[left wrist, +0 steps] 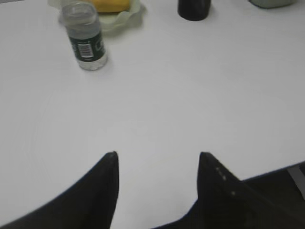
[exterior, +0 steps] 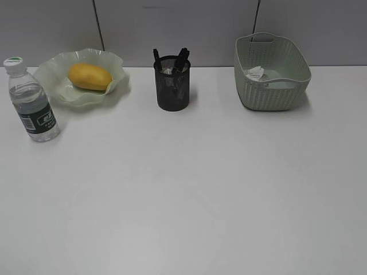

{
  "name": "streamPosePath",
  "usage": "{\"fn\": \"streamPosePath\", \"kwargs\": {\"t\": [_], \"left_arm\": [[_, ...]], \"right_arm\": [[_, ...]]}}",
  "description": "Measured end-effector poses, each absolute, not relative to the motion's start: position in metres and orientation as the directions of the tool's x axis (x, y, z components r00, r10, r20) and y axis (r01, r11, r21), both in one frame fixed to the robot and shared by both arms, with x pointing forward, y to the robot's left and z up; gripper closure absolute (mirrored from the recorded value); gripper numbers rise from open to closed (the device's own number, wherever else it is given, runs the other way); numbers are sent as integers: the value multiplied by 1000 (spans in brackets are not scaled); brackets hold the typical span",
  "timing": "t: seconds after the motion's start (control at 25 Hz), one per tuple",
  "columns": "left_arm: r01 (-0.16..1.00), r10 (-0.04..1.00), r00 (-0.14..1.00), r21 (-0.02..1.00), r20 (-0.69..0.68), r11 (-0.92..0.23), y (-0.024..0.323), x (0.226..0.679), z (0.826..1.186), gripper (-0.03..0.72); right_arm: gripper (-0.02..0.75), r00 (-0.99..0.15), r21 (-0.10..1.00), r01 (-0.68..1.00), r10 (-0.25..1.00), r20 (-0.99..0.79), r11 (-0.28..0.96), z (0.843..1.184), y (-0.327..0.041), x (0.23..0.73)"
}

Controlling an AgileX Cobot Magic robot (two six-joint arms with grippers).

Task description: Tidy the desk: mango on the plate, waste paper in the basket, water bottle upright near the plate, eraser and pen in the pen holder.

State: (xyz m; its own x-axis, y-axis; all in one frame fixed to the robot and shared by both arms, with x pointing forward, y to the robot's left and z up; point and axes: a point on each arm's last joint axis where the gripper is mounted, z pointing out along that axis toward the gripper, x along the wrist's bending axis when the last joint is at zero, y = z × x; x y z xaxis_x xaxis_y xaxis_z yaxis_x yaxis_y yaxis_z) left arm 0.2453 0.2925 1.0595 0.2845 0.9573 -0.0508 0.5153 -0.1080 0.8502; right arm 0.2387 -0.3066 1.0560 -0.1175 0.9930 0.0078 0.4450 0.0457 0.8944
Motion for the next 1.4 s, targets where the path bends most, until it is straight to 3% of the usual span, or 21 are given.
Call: {"fn": "streamPosePath", "kwargs": {"t": [0.16, 0.32, 0.72, 1.4], "left_arm": [[494, 981, 189, 868, -49, -52, 294, 240, 1059, 317], [434, 991, 123, 901, -44, -14, 295, 229, 1059, 354], [431, 995, 85, 902, -44, 3, 294, 229, 1059, 442], [432, 995, 85, 902, -44, 3, 294, 229, 1059, 449]], "right_arm": [[324, 31, 894, 447, 999, 8, -21, 1056, -306, 238], [324, 91, 904, 425, 996, 10, -48, 1056, -306, 234], [324, 91, 906, 420, 996, 14, -52, 1055, -306, 233], [324, 91, 906, 420, 996, 15, -52, 1055, -306, 233]]}}
